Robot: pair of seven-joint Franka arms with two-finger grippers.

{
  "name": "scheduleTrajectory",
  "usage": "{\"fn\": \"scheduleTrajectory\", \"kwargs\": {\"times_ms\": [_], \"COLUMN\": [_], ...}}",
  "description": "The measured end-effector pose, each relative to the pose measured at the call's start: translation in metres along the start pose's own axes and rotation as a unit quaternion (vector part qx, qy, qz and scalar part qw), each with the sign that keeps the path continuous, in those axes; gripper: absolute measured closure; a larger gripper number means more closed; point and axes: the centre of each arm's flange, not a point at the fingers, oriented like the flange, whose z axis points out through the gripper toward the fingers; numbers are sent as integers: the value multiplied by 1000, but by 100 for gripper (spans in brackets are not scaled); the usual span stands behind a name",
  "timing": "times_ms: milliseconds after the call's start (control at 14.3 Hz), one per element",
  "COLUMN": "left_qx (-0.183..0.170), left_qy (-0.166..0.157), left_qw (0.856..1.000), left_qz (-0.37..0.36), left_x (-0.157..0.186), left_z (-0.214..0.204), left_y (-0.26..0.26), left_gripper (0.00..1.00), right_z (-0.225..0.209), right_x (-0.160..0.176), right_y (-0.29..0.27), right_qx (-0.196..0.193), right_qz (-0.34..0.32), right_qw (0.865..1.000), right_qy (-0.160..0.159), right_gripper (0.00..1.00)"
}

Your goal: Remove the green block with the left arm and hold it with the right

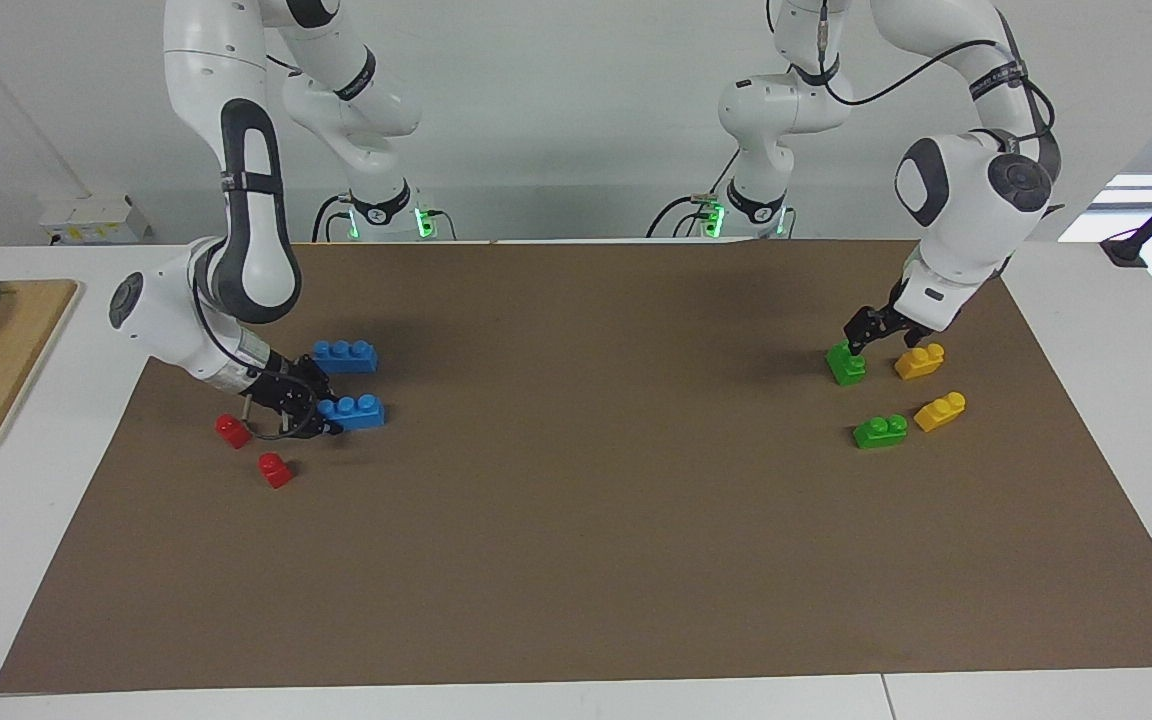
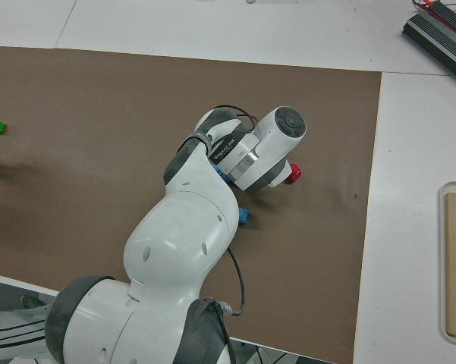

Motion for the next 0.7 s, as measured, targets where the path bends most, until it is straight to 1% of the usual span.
{"fn": "scheduleTrajectory", "kwargs": {"times_ms": [140, 210, 279, 349, 419, 489, 559, 699], "left_qx": [0, 1, 1, 1, 1, 2, 2, 2], "left_qy": [-1, -1, 0, 1, 2, 3, 2, 1], "left_qw": [1000, 1000, 1000, 1000, 1000, 1000, 1000, 1000], "left_qz": [1, 4, 6, 8, 9, 10, 12, 15], "left_x": [1, -1, -3, -5, -6, -6, -5, 1], "left_z": [-25, -35, -45, -54, -64, -76, -89, -112], "left_y": [1, 3, 7, 8, 9, 10, 13, 17], "left_gripper": [0, 0, 0, 0, 0, 0, 0, 0], "right_z": [-6, -10, -16, -24, -34, -46, -59, -88], "right_x": [-3, -6, -10, -15, -21, -28, -36, -53], "right_y": [-3, -5, -7, -9, -11, -14, -16, -21], "right_qx": [2, 3, 4, 5, 6, 10, 13, 16], "right_qz": [-2, -3, -3, -3, -3, -5, -11, -31], "right_qw": [1000, 1000, 1000, 1000, 1000, 1000, 1000, 999], "right_qy": [-3, -4, -7, -10, -14, -16, -18, -18], "right_gripper": [21, 20, 12, 10, 10, 2, 0, 0]}}
